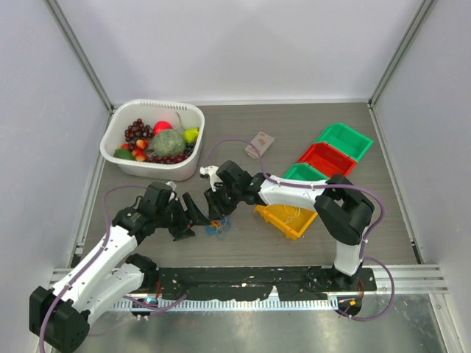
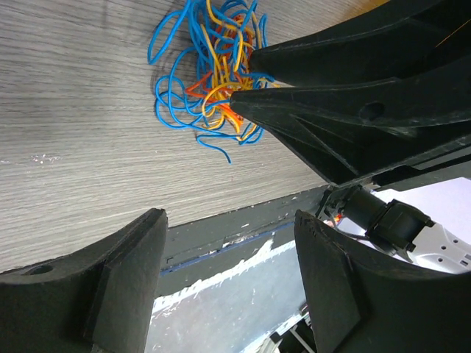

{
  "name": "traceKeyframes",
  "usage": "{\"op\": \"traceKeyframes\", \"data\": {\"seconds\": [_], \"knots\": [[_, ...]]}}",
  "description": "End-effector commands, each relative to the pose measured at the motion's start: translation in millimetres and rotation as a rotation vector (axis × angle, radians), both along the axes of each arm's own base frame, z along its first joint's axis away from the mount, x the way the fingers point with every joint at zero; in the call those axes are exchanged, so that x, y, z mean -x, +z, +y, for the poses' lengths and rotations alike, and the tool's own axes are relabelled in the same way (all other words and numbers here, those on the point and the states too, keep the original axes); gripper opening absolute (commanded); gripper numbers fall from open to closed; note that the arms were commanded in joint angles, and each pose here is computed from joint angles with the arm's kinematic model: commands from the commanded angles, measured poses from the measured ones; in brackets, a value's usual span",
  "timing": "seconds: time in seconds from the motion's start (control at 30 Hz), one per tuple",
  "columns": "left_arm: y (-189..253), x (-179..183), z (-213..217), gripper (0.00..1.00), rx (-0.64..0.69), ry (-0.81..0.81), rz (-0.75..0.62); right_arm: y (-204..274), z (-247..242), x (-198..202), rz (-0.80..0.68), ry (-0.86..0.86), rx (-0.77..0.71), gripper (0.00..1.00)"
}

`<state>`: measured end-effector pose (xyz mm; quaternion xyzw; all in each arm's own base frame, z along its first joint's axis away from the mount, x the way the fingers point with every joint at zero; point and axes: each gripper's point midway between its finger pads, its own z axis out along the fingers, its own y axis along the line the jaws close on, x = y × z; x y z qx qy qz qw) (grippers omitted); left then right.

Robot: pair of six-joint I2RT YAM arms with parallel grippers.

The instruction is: Untangle the cables

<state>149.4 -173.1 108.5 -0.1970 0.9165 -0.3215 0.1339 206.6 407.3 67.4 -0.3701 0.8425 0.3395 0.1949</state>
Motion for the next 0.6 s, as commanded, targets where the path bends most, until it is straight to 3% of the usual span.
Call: {"op": "traceKeyframes", "data": {"seconds": [0.0, 0.13, 0.27, 0.4, 0.57], "knots": [[15, -5, -5, 0.72, 0.036, -0.022, -0.053, 17, 11, -12, -0.102, 0.018, -0.013, 0.35], [13, -5, -4, 0.72, 0.036, -0.013, -0.052, 36, 12, -12, -0.110, 0.008, -0.042, 0.31], [13, -8, -8, 0.72, 0.046, -0.014, -0.053, 45, 12, -10, -0.105, -0.004, -0.062, 0.12], [16, -12, -10, 0.73, 0.046, -0.023, -0.056, 43, 12, -8, -0.089, -0.013, -0.066, 0.01], [15, -17, -9, 0.75, 0.029, -0.022, -0.066, 61, 15, -7, -0.071, -0.043, -0.097, 0.01]]}}
